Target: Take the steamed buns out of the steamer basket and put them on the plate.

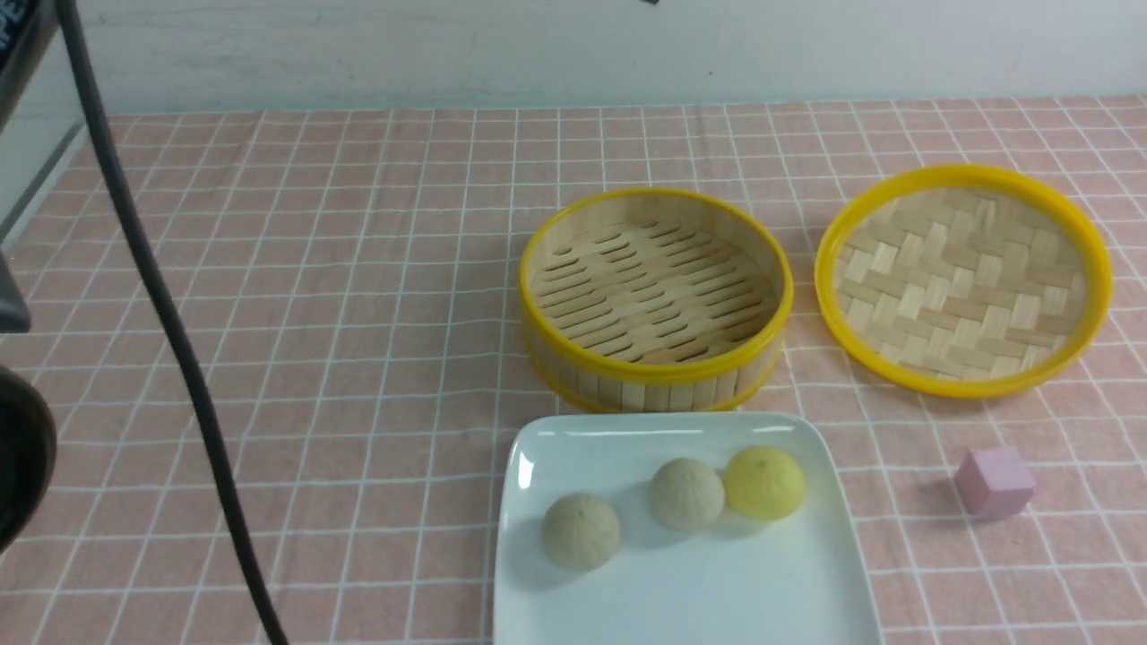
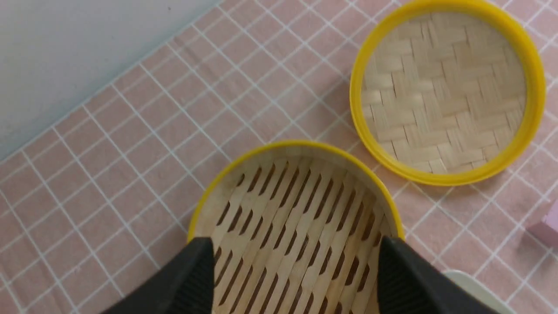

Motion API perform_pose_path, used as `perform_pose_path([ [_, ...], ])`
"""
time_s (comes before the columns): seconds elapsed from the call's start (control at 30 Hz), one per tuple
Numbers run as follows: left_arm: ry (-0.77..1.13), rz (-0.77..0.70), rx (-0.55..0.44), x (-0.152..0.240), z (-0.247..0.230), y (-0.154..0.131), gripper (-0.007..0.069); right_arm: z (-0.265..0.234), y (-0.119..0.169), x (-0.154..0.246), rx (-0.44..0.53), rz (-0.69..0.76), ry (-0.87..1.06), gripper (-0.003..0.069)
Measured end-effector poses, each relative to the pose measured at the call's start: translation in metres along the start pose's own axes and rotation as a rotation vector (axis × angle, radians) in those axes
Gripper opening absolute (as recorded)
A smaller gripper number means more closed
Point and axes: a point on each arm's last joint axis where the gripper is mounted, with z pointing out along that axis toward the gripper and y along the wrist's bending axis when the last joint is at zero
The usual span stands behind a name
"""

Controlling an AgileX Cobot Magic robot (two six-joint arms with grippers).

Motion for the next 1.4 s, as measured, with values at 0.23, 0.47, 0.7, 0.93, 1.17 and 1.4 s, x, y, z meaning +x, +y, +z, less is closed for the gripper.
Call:
perform_pose_path([
  [0.23,-0.004,0.003,-0.007,-0.001,-0.001,0.001,0.0503,-0.068,0.0,0.01,0.076,0.086,-0.015,0.0505],
  [0.47,-0.011,0.002,-0.007,-0.002,-0.001,0.001,0.0503,-0.092,0.014,0.046,0.033,0.198,0.136,0.0505],
  [0.7,-0.013,0.002,-0.007,-0.002,-0.001,0.001,0.0503,-0.071,0.035,0.105,0.004,0.215,0.245,0.0505],
  [0.93,-0.013,0.002,-0.008,-0.002,-0.001,0.001,0.0503,-0.071,0.052,0.148,0.07,0.211,-0.074,0.0505],
  [1.17,-0.013,0.002,-0.008,-0.002,-0.001,0.001,0.0503,-0.07,0.064,0.185,0.174,0.163,-0.299,0.0503],
  [1.4,-0.012,0.008,-0.025,-0.002,-0.001,0.002,0.0503,-0.034,0.082,0.24,0.125,0.127,-0.151,0.0449],
])
